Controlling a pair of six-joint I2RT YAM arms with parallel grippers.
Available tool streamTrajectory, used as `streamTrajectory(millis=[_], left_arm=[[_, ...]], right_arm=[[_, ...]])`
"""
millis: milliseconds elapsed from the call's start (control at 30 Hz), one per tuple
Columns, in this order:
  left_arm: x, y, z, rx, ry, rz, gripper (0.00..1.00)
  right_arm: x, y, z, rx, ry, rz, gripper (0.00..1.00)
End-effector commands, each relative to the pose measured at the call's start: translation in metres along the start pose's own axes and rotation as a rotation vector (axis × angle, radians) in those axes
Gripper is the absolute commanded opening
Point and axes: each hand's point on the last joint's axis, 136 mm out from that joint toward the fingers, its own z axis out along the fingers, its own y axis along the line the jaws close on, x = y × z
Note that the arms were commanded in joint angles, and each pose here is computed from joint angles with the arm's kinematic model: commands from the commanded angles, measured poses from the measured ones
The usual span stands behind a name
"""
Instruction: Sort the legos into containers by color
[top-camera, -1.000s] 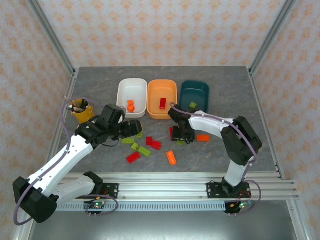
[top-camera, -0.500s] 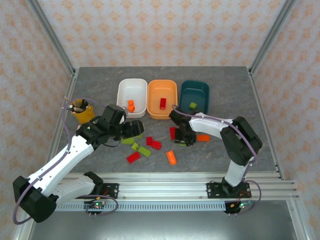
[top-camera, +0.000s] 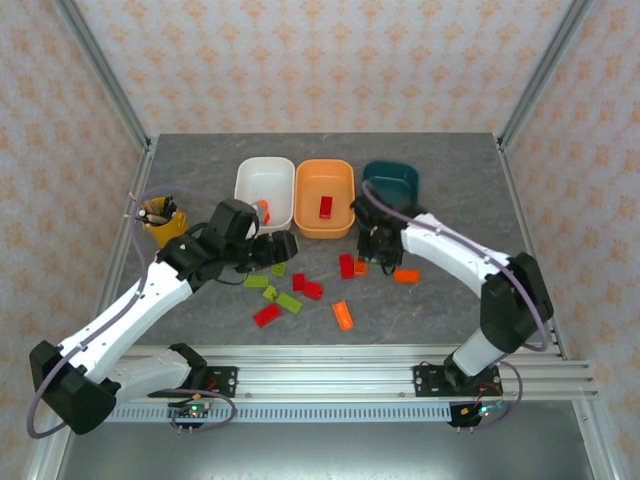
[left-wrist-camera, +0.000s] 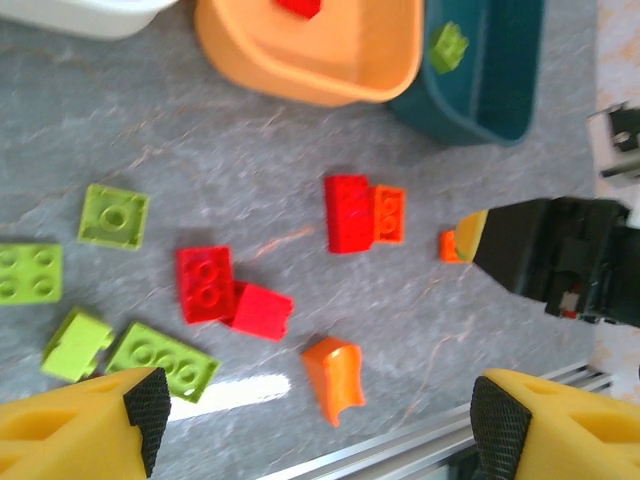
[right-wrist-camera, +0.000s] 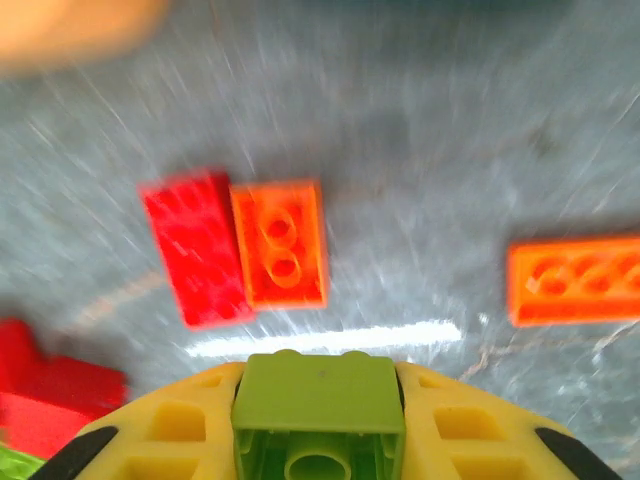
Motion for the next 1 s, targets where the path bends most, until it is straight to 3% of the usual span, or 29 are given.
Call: streamTrajectory(millis=[0,267,633,833,967], left_arm=[[-0.027,-0.034,-0.008,0.071,-0.059,0.000,0.83],[-0.066,-0.067,0.013,0.061,-0.076,0.031,0.83],[-0.079,-0.050,0.031,-0.075,-0.079,0.025,0.83],[-0.073,-0.038,0.025,-0.115,-0.078,0.021,0.83],[-0.066,-0.029,0.021,-0.138,-0.071,0.020,0.82]], right_arm=[[-0.037,-0.022,-0.020,0.064,-0.055,-0.001,0.28],[-0.100,-0.023,0.020,0.055,0.016,0.029,0.28],[-0.117,-0.030,0.084,0.069,0.153,0.065,0.35],[-0.120,-0.029,0.082,0.066,0.156,0.060,0.54],[-0.129,-0.027,0.057,0.057,0.100,0.053,0.57]])
